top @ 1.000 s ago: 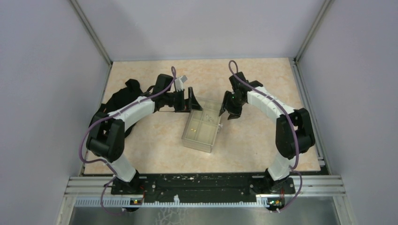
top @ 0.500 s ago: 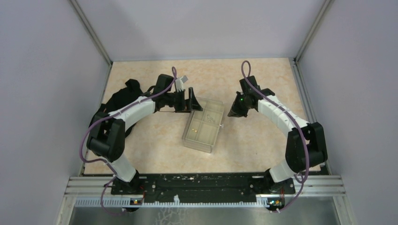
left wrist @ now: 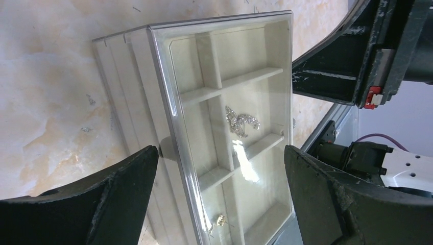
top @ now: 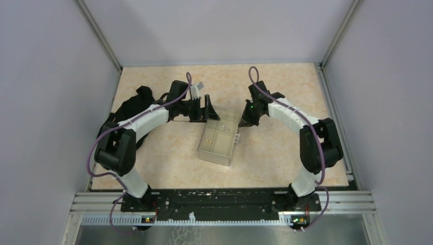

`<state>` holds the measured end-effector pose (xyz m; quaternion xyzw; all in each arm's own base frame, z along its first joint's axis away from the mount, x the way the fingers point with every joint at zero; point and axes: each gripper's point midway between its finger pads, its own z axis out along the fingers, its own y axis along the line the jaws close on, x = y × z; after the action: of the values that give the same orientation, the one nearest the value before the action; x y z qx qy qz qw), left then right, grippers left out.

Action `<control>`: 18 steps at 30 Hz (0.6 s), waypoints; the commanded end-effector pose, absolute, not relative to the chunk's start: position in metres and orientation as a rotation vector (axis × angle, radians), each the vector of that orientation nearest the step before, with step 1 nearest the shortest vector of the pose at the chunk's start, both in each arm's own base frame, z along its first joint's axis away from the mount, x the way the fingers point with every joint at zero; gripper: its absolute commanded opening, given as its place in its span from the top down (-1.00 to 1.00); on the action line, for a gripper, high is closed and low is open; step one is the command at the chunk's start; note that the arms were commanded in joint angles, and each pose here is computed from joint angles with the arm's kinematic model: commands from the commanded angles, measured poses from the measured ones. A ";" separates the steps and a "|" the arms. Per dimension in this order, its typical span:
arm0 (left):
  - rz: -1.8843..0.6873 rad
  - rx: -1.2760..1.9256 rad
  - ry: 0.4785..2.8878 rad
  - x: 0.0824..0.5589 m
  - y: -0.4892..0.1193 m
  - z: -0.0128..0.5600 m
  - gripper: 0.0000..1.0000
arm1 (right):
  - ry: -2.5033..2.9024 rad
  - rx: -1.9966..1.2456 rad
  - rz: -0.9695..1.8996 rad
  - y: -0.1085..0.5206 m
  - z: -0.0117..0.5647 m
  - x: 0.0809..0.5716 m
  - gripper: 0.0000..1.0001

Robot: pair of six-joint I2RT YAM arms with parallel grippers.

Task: Organize the mixed jewelry

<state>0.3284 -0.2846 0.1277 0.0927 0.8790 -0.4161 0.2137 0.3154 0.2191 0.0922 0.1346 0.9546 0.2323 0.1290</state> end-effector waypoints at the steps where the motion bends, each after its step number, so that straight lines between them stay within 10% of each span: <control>1: -1.127 0.281 2.402 0.336 -0.289 0.146 -0.97 | 2.646 0.350 0.605 0.210 0.130 0.346 0.86; 8: -0.940 0.258 2.264 0.379 -0.257 0.205 -0.97 | 2.452 0.401 0.301 0.098 0.193 0.377 -0.26; 18: -0.542 0.124 1.984 0.447 -0.183 0.340 -0.97 | 2.058 0.379 -0.137 0.014 0.365 0.404 -0.47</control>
<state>0.4387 -0.2182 0.2843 0.0692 0.8415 -0.3035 0.4416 0.4184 0.0475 0.2936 0.1603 0.8897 0.0194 0.4270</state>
